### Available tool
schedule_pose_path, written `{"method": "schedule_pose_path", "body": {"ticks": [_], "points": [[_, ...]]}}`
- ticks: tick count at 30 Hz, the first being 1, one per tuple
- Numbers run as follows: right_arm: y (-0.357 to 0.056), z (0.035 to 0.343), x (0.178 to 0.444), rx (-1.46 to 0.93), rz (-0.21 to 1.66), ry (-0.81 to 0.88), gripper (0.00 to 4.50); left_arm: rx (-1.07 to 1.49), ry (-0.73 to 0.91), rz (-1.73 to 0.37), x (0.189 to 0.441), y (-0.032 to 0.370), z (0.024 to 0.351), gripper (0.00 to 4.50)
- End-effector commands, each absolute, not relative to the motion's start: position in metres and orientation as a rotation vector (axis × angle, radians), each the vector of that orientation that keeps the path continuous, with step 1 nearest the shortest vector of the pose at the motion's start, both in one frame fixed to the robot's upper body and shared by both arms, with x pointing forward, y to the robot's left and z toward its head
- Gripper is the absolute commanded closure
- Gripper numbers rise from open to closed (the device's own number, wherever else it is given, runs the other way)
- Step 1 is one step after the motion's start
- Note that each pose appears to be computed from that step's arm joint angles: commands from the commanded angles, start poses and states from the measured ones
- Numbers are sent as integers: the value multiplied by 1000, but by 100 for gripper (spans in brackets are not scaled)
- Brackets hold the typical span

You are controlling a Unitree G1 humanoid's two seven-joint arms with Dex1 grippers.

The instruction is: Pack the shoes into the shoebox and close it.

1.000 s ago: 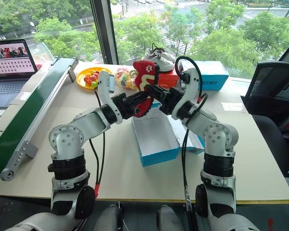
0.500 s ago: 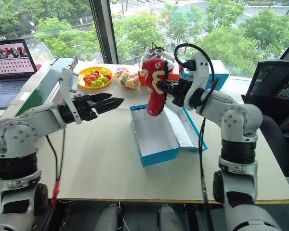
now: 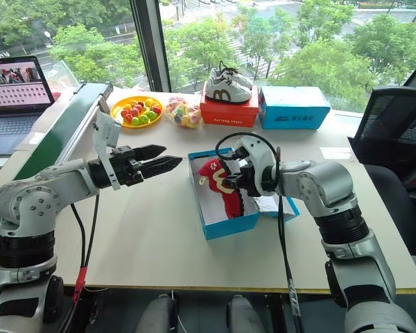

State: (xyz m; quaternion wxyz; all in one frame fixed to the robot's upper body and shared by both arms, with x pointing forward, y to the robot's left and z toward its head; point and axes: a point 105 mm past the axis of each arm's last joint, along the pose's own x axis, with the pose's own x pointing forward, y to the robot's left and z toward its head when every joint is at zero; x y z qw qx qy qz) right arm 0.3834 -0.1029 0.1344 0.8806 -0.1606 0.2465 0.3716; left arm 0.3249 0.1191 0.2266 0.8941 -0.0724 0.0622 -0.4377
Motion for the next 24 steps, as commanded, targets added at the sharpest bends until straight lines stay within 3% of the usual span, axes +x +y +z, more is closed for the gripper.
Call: {"method": "schedule_pose_path", "body": {"ticks": [1,2,6,11,20,24], "points": [[-105,128,389,-400,746,494,357,-123,63,-902,320,123,243,1],[-105,128,389,-403,744,490,309,-123,63,-902,320,123,243,0],[-97,136,392,-408,732,441,187,-120,61,-902,319,123,245,0],[-77,172,396,-401,703,284,16,-103,65,-869,323,129,246,0],[-54,240,390,-386,724,40,4,-85,52,-772,334,148,251,0],[-48,268,370,-241,923,-35,4,-55,48,-680,341,165,251,0]]}}
